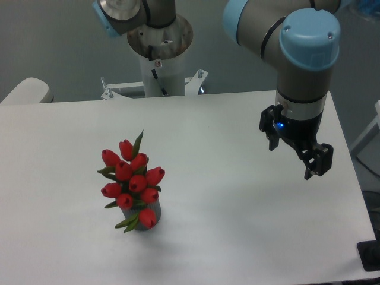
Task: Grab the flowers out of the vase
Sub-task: 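Open the gripper and move it toward the red tulip bouquet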
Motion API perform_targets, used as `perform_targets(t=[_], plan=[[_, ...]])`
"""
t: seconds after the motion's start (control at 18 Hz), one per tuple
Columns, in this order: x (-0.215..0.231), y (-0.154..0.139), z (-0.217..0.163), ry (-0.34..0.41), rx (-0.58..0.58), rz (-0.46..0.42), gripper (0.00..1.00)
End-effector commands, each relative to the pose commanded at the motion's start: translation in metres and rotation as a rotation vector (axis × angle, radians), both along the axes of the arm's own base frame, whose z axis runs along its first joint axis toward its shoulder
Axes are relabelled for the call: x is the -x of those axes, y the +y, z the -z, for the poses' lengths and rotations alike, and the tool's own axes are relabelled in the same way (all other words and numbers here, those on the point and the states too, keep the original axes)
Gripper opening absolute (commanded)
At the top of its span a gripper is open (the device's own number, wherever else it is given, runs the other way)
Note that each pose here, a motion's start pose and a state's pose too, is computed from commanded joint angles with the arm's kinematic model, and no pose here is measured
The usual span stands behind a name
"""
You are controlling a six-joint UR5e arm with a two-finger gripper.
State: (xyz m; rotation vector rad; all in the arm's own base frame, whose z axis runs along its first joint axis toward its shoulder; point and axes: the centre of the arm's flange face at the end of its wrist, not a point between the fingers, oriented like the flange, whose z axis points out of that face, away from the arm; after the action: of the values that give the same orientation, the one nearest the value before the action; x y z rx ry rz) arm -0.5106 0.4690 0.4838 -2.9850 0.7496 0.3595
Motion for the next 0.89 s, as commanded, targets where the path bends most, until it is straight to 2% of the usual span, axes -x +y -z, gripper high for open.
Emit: perform_targets(t=[0.28,0.5,0.89], plan=[[-0.003,0.002,0.005,-0.003,-0.008,0.005,1.0],[-0.008,0.005,0.011,-0.047,-0.062,0.007,1.0],[-0.022,0.0,0.032,-0.179,-0.17,0.003,1.0]])
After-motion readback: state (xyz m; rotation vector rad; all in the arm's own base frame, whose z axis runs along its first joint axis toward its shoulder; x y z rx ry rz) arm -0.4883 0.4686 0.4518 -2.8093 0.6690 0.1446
